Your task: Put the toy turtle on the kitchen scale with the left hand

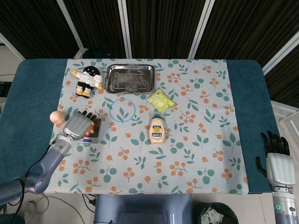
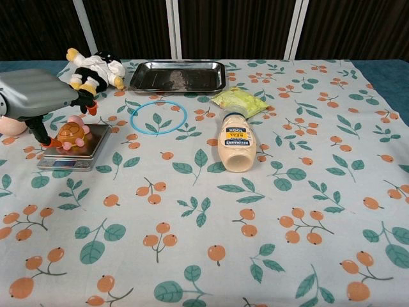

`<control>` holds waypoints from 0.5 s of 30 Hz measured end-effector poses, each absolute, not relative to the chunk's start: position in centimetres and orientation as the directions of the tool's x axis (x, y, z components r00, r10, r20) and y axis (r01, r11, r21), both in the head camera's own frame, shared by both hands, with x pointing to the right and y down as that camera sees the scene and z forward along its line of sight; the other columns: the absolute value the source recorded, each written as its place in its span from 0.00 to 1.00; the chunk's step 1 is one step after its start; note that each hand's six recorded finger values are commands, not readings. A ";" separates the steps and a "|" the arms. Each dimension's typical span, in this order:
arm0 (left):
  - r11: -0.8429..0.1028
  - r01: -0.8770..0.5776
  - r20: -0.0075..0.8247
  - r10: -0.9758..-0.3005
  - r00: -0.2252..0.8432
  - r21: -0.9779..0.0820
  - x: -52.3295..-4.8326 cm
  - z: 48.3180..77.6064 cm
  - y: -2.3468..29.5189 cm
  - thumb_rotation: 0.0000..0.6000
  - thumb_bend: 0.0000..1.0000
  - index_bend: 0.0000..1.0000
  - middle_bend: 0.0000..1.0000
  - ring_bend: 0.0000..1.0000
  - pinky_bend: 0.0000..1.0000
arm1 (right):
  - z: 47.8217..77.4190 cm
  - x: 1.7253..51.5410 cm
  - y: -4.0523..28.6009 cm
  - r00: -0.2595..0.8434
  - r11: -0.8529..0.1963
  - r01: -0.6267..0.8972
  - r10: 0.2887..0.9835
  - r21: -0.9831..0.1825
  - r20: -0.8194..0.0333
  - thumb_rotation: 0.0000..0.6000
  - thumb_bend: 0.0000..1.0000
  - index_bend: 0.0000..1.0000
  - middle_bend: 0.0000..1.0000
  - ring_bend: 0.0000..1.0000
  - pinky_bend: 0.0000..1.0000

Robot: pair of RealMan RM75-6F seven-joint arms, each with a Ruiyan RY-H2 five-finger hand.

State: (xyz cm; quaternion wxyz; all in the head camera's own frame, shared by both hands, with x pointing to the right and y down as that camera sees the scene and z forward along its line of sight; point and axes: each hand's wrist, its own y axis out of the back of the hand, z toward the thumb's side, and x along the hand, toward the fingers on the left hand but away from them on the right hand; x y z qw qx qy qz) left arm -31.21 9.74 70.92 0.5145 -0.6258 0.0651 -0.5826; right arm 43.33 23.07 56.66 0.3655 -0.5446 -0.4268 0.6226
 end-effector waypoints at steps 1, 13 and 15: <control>-0.462 0.517 0.662 -0.681 0.313 -0.721 -31.2 70.8 9.7 1.00 0.15 0.22 0.21 0.20 0.43 | 56.6 43.3 23.1 -0.140 -0.367 0.010 0.921 -0.930 -0.365 1.00 0.53 0.00 0.00 0.01 0.00; -0.340 0.338 0.459 -0.800 0.387 -0.878 -28.9 63.4 8.0 1.00 0.11 0.10 0.08 0.03 0.20 | 56.8 43.2 23.1 -0.135 -0.372 0.007 0.919 -0.928 -0.370 1.00 0.53 0.00 0.00 0.01 0.00; -0.306 0.290 0.404 -0.828 0.389 -0.907 -29.2 61.0 8.2 1.00 0.10 0.08 0.07 0.03 0.20 | 56.8 43.1 23.1 -0.129 -0.372 0.006 0.920 -0.928 -0.370 1.00 0.53 0.00 0.00 0.01 0.00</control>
